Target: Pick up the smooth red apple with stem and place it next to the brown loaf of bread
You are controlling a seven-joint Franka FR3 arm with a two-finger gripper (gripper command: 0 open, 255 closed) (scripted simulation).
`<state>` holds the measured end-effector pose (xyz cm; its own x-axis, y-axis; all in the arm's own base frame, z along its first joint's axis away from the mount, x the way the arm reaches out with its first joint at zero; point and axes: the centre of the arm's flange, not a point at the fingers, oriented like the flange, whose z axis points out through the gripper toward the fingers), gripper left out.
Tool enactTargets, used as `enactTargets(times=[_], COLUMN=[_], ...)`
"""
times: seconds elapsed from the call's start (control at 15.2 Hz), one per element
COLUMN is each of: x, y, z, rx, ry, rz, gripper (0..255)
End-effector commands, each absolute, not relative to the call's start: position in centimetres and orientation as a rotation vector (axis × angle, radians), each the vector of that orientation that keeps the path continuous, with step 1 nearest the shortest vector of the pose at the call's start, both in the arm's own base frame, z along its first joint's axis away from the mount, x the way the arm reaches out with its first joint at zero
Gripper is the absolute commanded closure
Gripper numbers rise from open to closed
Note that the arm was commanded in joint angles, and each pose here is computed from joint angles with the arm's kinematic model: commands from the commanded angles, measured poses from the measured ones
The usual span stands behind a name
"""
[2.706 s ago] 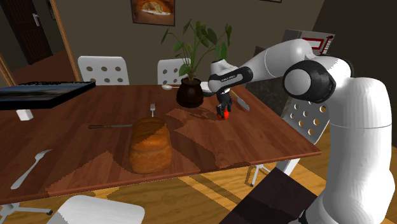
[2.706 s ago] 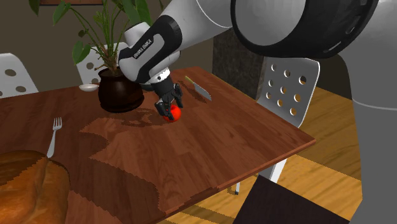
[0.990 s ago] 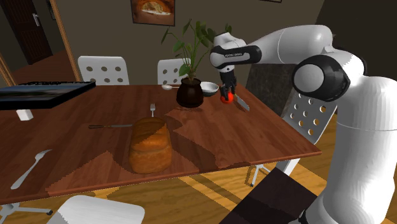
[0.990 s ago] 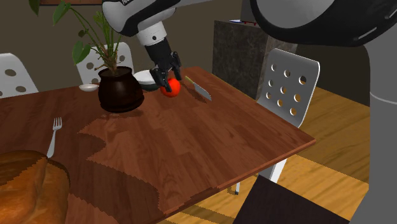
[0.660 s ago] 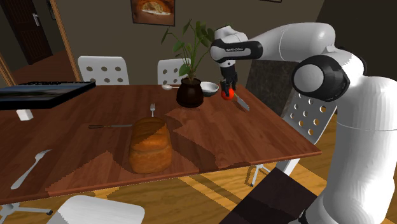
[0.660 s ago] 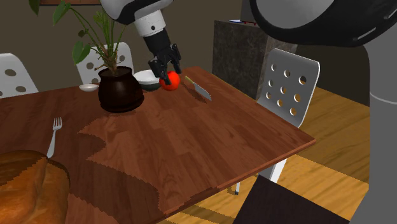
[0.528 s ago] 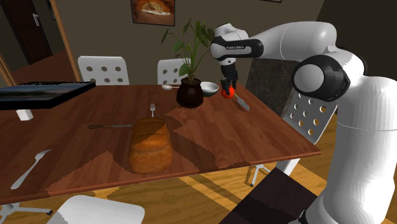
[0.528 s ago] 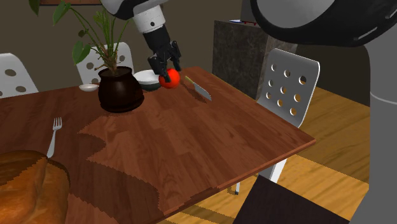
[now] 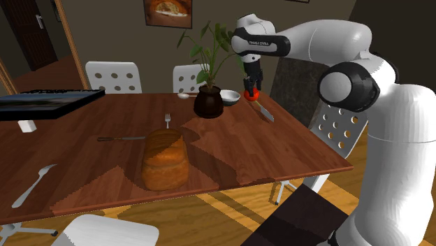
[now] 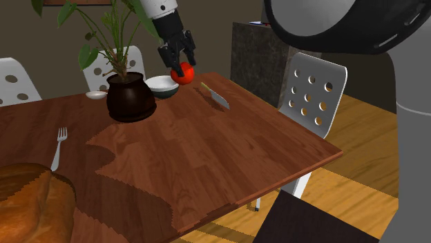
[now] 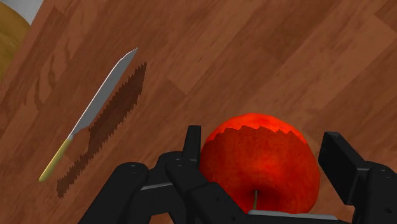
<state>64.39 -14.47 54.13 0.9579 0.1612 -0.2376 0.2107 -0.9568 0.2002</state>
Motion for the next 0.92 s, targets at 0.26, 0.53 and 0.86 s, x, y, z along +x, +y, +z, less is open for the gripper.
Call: enactTargets(times=[0.26,0.53,0.86], x=[64.4,64.2,64.0], y=[-14.5,-10.6,-4.0], z=[57.4,57.4,57.4], rx=[2.885,2.885,2.885], ry=[0.278,0.278,0.278], rz=[-0.324,-0.324,-0.324], gripper=[255,255,255])
